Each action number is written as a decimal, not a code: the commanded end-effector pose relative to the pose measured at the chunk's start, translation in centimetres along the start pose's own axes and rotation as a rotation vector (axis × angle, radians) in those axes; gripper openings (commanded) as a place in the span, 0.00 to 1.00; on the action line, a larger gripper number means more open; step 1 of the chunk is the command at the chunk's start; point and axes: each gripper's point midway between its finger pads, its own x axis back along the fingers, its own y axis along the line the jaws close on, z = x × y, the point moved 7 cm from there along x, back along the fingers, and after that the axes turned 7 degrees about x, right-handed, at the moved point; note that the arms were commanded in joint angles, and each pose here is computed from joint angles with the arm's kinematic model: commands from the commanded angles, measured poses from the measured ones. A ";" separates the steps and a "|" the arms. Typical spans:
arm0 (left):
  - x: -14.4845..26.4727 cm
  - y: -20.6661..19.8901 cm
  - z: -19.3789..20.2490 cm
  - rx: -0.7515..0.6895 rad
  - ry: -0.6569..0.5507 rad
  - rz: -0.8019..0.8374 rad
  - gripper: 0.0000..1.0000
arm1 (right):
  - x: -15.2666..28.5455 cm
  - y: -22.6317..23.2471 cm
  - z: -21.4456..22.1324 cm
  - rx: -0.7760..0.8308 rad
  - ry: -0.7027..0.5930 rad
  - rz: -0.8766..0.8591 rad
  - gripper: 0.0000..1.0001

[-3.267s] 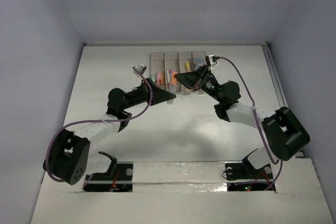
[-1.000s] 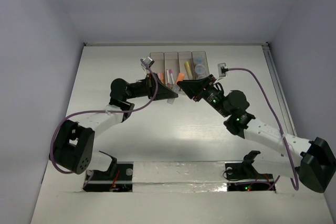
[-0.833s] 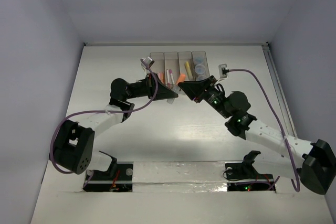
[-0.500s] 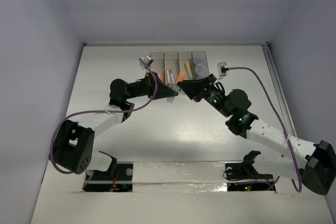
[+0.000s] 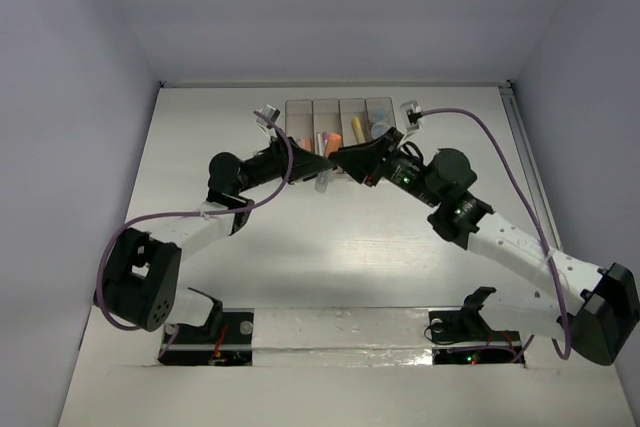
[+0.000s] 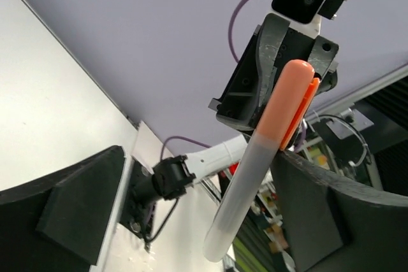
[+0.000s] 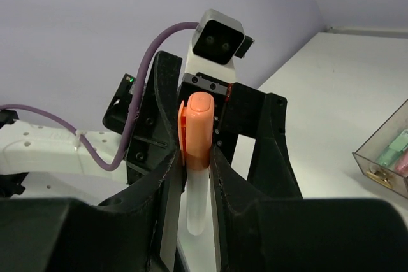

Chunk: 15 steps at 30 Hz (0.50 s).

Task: Sort the stationery into containers
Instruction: Place the pen in the storage box.

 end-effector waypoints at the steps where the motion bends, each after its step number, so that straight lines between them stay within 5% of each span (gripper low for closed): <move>1: 0.4 -4.3 -0.6 -0.225 -0.083 0.159 0.98 | -0.3 -0.7 -0.4 0.021 0.059 -0.024 0.00; 10: 1.2 -3.8 -0.1 -0.344 -0.072 -0.019 0.99 | -1.4 -5.8 -1.1 -0.006 0.067 0.061 0.00; 15: 2.4 -3.8 -0.8 -0.415 -0.130 -0.290 0.99 | -1.9 -9.9 -1.9 0.015 0.114 0.152 0.00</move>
